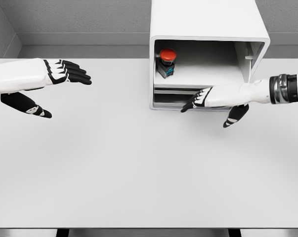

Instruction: Slide open multi-storey tabletop storage cabinets and put open load switch and slide close multi-storey tabletop storage cabinets

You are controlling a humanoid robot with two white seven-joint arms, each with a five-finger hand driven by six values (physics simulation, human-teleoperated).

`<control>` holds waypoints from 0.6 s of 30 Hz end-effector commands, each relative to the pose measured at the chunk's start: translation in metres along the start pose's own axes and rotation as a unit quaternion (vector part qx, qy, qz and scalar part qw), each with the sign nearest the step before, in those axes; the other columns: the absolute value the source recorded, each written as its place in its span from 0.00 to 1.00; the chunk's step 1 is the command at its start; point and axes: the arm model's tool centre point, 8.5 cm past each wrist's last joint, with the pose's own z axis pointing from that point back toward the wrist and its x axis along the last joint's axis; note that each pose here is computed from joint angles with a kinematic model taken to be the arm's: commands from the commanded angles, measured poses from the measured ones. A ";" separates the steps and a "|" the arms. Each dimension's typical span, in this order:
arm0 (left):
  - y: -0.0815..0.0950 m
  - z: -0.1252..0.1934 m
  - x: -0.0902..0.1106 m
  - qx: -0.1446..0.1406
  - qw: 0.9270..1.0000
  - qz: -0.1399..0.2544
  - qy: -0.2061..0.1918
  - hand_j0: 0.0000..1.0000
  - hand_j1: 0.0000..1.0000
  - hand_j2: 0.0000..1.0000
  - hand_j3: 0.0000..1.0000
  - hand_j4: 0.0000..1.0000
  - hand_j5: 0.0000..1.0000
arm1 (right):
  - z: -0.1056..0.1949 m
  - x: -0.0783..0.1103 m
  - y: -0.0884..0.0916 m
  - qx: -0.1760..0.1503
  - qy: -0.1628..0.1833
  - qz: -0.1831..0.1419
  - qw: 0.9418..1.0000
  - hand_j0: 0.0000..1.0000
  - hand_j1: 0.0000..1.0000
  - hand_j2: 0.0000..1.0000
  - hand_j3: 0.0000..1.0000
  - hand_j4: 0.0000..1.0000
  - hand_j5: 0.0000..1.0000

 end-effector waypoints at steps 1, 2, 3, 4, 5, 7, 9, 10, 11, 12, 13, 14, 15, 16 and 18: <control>0.001 0.001 0.000 0.002 1.000 0.003 0.000 1.00 1.00 1.00 1.00 1.00 1.00 | -0.003 0.002 -0.001 -0.001 -0.004 0.001 1.000 1.00 1.00 1.00 1.00 1.00 1.00; -0.002 0.001 0.000 0.000 1.000 0.006 0.001 1.00 1.00 1.00 1.00 1.00 1.00 | -0.003 0.003 -0.001 -0.001 -0.005 0.001 1.000 1.00 1.00 1.00 1.00 1.00 1.00; -0.002 0.001 0.000 0.001 1.000 0.006 0.001 1.00 1.00 1.00 1.00 1.00 1.00 | -0.003 0.003 -0.001 -0.001 -0.005 0.001 1.000 1.00 1.00 1.00 1.00 1.00 1.00; -0.001 0.001 0.000 0.001 1.000 0.005 0.001 1.00 1.00 1.00 1.00 1.00 1.00 | -0.003 0.003 -0.001 -0.001 -0.005 0.001 1.000 1.00 1.00 1.00 1.00 1.00 1.00; -0.001 0.002 0.000 0.004 1.000 0.006 0.002 1.00 1.00 1.00 1.00 1.00 1.00 | -0.003 0.003 -0.001 -0.001 -0.005 0.001 1.000 1.00 1.00 1.00 1.00 1.00 1.00; 0.001 0.006 0.000 0.001 1.000 0.003 0.007 1.00 1.00 1.00 1.00 1.00 1.00 | -0.003 0.002 -0.001 -0.001 -0.004 0.001 1.000 1.00 1.00 1.00 1.00 1.00 1.00; 0.001 0.006 0.000 0.001 1.000 0.003 0.007 1.00 1.00 1.00 1.00 1.00 1.00 | -0.003 0.002 0.000 0.001 -0.004 0.001 1.000 1.00 1.00 1.00 1.00 1.00 1.00; 0.000 0.006 -0.001 0.001 1.000 0.004 0.007 1.00 1.00 1.00 1.00 1.00 1.00 | -0.002 0.002 -0.001 0.001 -0.002 0.001 1.000 1.00 1.00 1.00 1.00 1.00 1.00; 0.000 0.006 -0.001 0.000 1.000 0.004 0.008 1.00 1.00 1.00 1.00 1.00 1.00 | -0.002 0.001 0.000 0.001 -0.001 0.000 1.000 1.00 1.00 1.00 1.00 1.00 1.00; -0.001 0.006 -0.001 0.000 1.000 0.005 0.008 1.00 1.00 1.00 1.00 1.00 1.00 | -0.001 0.000 -0.002 0.000 0.001 0.001 1.000 1.00 1.00 1.00 1.00 1.00 1.00; -0.002 0.006 -0.001 0.000 1.000 0.006 0.007 1.00 1.00 1.00 1.00 1.00 1.00 | 0.000 -0.001 -0.003 -0.001 0.002 0.001 1.000 1.00 1.00 1.00 1.00 1.00 1.00; -0.002 0.006 -0.001 0.000 1.000 0.006 0.007 1.00 1.00 1.00 1.00 1.00 1.00 | 0.000 -0.002 -0.003 -0.001 0.003 0.001 1.000 1.00 1.00 1.00 1.00 1.00 1.00; -0.001 0.006 -0.001 0.000 1.000 0.006 0.007 1.00 1.00 1.00 1.00 1.00 1.00 | 0.002 -0.005 -0.003 -0.002 0.008 -0.001 1.000 1.00 1.00 1.00 1.00 1.00 1.00; -0.002 0.006 -0.001 0.000 1.000 0.006 0.007 1.00 1.00 1.00 1.00 1.00 1.00 | 0.003 -0.007 -0.002 0.001 0.012 -0.001 1.000 1.00 1.00 1.00 1.00 1.00 1.00; -0.002 0.006 0.000 0.000 1.000 0.006 0.006 1.00 1.00 1.00 1.00 1.00 1.00 | 0.000 -0.008 -0.003 0.001 0.012 0.000 1.000 1.00 1.00 1.00 1.00 1.00 1.00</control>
